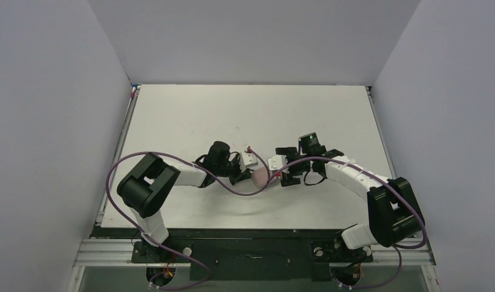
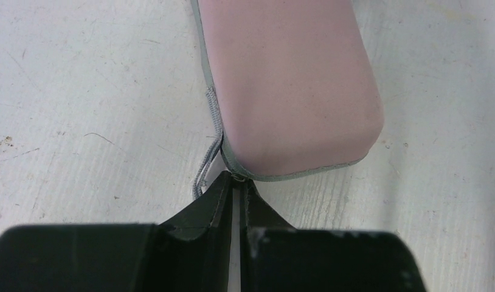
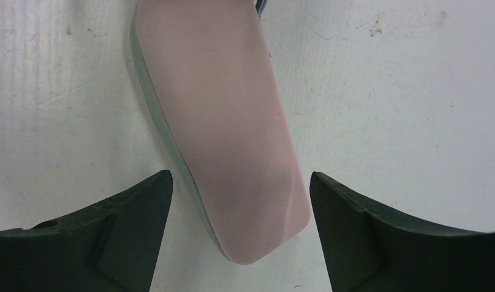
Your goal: Open the umbrella
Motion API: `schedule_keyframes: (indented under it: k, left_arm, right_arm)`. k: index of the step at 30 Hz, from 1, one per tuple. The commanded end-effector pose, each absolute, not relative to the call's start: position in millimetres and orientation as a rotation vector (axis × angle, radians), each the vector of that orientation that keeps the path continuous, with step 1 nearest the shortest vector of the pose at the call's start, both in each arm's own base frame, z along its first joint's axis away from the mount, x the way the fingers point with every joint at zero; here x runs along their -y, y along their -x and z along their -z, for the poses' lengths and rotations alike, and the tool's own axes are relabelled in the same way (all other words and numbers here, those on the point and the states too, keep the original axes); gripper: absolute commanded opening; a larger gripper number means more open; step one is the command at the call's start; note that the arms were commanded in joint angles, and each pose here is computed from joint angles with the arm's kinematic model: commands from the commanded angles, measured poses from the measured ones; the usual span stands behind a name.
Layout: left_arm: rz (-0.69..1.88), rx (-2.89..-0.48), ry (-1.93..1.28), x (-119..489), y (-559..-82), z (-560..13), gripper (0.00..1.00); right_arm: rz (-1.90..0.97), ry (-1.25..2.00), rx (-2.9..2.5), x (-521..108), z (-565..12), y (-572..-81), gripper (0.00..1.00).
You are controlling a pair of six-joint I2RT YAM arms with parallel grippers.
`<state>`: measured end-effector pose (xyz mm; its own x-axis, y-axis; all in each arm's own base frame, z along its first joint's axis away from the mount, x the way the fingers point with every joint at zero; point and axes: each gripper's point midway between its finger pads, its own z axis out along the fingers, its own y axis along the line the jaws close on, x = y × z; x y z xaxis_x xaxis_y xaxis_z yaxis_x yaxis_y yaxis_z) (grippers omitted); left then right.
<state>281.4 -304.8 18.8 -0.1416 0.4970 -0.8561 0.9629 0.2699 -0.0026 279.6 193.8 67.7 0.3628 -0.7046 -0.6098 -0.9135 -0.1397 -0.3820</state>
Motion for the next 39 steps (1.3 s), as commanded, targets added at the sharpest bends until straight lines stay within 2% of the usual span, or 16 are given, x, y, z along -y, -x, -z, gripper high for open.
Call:
schedule_keyframes:
  k: [1,10,18,24,30,39]
  left_arm:
    - [0.776,-1.697,-1.349,311,-289,-30,0.0]
    - [0.773,-1.701,-1.341,305,-288,-32,0.0]
    - [0.758,-1.682,-1.336,303,-283,-35,0.0]
    - [0.758,-1.64,-1.36,303,-254,-37,0.0]
    - [0.766,-1.644,-1.32,306,-236,-45,0.0]
    - [0.755,-1.782,-1.057,301,-235,-52,0.0]
  right_arm:
    - [-0.264,1.961,-1.267,-205,-74,-298,0.77]
    - [-0.265,2.188,-1.097,-197,-55,-285,0.74]
    - [-0.221,2.264,-1.085,-194,-47,-292,0.56]
    - [-0.163,2.257,-1.15,-191,-42,-296,0.43]
    - [-0.13,2.239,-1.207,-195,-42,-297,0.35]
    - [-0.117,2.2,-1.301,-199,-43,-289,0.23]
